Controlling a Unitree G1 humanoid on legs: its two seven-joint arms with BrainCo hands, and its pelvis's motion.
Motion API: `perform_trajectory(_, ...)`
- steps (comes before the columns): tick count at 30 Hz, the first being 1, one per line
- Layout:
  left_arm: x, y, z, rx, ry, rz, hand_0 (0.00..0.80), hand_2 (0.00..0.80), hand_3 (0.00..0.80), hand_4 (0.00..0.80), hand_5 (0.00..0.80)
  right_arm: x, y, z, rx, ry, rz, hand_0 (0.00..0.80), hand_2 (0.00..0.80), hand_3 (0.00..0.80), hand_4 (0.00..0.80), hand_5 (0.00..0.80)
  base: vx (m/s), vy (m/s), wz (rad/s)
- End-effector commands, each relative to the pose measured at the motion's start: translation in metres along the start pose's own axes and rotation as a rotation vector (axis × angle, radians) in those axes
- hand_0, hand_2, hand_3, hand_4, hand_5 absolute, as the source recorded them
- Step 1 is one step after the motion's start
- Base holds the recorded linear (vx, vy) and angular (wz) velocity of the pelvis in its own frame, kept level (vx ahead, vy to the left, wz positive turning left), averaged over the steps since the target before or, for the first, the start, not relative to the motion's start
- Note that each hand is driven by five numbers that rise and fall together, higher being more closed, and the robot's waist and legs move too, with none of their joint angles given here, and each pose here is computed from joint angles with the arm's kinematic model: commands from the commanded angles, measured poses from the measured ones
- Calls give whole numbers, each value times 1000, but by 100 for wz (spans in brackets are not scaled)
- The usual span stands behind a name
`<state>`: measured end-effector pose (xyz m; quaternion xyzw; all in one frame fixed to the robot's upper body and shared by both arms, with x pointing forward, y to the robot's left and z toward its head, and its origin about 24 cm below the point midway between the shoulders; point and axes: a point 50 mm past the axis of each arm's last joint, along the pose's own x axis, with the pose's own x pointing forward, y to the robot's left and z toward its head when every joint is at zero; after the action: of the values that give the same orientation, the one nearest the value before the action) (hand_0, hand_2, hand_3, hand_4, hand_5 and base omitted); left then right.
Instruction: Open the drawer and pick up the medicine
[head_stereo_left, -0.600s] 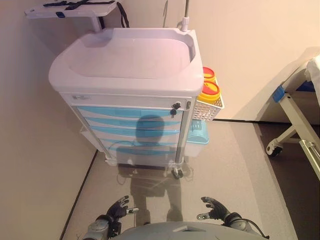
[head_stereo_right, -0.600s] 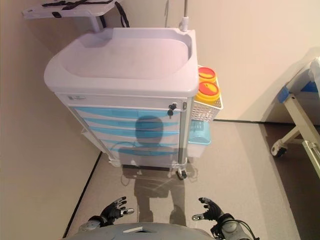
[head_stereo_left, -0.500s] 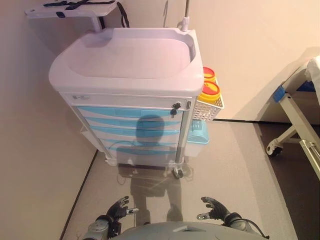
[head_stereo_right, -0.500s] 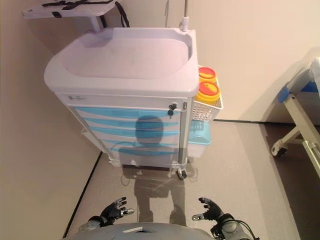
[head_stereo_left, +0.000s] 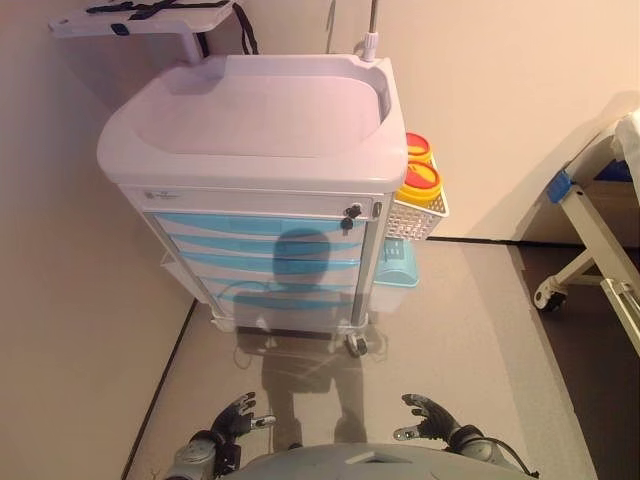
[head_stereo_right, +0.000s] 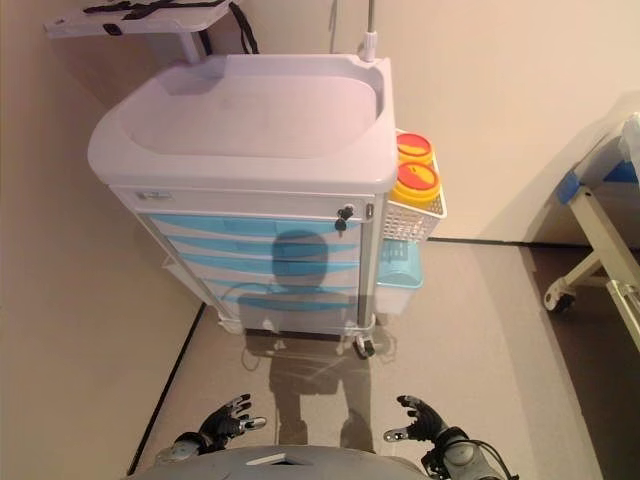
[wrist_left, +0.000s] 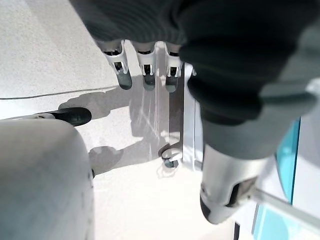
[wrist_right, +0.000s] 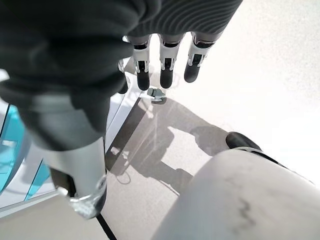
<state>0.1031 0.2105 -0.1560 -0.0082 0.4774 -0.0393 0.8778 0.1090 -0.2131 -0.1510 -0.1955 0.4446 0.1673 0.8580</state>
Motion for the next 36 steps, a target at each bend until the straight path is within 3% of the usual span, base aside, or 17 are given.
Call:
perform_trajectory(1, 4, 6, 13, -60, -49, 53, 0, 0, 0, 0, 0, 7, -1, 18, -11, -56, -2, 0, 0, 0, 0, 0, 34, 25, 2)
perform_trajectory(7, 10, 6, 44, -74, -169, 60, 0, 0, 0, 0, 0, 12, -24, 46, -20, -156, -113, 0, 0, 0, 0, 0, -137, 45, 1)
perform_trajectory(20, 3, 13, 168, -348, -736, 89, 0, 0, 0, 0, 0, 13, -62, 100, 15, -353, -368, 0, 0, 0, 0, 0, -119, 38, -4)
perform_trajectory(28, -29, 29, 245, -485, -1085, 42, 0, 0, 0, 0, 0, 7, -79, 118, -100, -412, -386, 0, 0, 0, 0, 0, -16, 83, -19)
perform_trajectory(36, -86, 58, 333, -665, -1395, -109, 0, 0, 0, 0, 0, 3, -72, 118, -125, -436, -365, 0, 0, 0, 0, 0, 19, -9, -20)
